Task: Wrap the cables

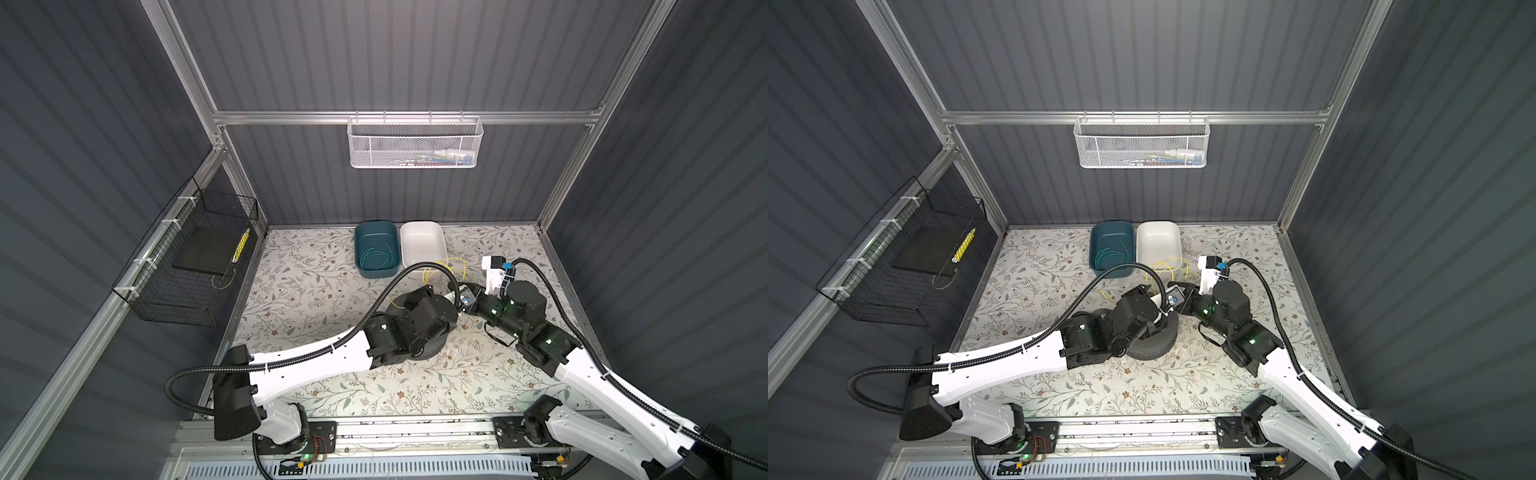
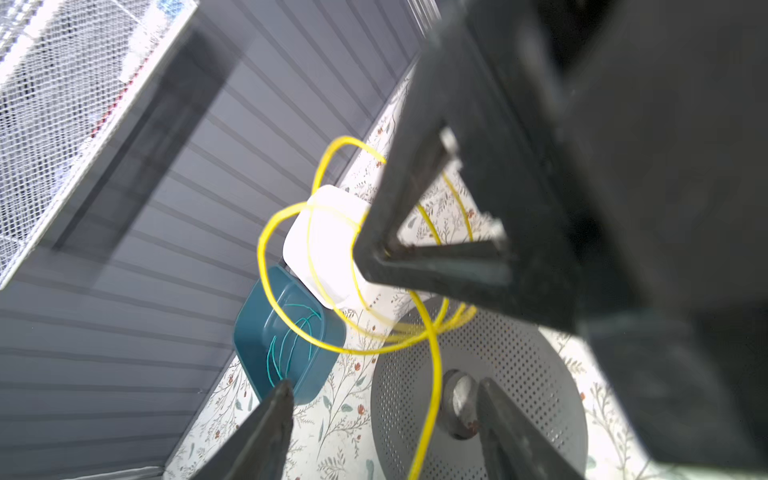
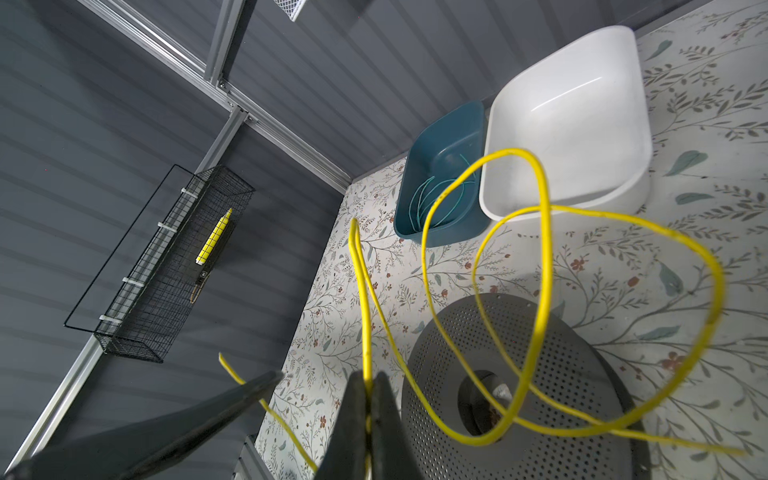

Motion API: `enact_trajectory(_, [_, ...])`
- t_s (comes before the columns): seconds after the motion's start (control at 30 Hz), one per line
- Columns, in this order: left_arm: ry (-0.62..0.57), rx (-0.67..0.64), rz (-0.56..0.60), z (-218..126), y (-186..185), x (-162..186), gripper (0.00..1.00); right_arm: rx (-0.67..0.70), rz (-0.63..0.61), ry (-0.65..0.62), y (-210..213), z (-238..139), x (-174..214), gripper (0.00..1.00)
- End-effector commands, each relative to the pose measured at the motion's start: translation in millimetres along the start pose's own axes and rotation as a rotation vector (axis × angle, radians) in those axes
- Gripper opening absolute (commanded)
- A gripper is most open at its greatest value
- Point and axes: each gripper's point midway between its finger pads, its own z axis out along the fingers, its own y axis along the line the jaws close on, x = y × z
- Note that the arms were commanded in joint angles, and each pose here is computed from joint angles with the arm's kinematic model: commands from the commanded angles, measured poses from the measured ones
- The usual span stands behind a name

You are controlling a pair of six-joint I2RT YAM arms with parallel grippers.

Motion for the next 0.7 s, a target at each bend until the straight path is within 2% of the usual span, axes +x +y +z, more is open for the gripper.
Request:
enact_trajectory(0.0, [0.006, 0.022, -0.019, 5.0, 10.3, 13.8, 0.68, -0.022, 0.013, 0.020, 2.0, -1.5, 4.3, 0.00])
enact_trajectory(0.07, [-0.002, 0.050, -0.065, 8.2, 17.0, 18.0, 0.64, -0.032, 0.019, 0.028, 3.8, -0.5, 5.5, 0.00])
enact_trajectory(0.17, [-0.020, 0.023, -0.082, 10.6, 23.2, 17.2, 0.62, -0.039, 0.028, 0.044, 4.0, 1.6, 8.8, 0.00])
enact_trajectory(0.3, [-0.019, 0.067, -0.078, 17.0, 12.3, 18.2, 0.58, -0.045, 0.047, 0.061, 1.9, 5.1, 13.9, 0.00])
enact_trajectory(0.67, [-0.045, 0.133, -0.097, 14.5, 3.3, 9.4, 0.28, -0.050, 0.059, 0.094, -0.2, 11.5, 21.4, 0.00])
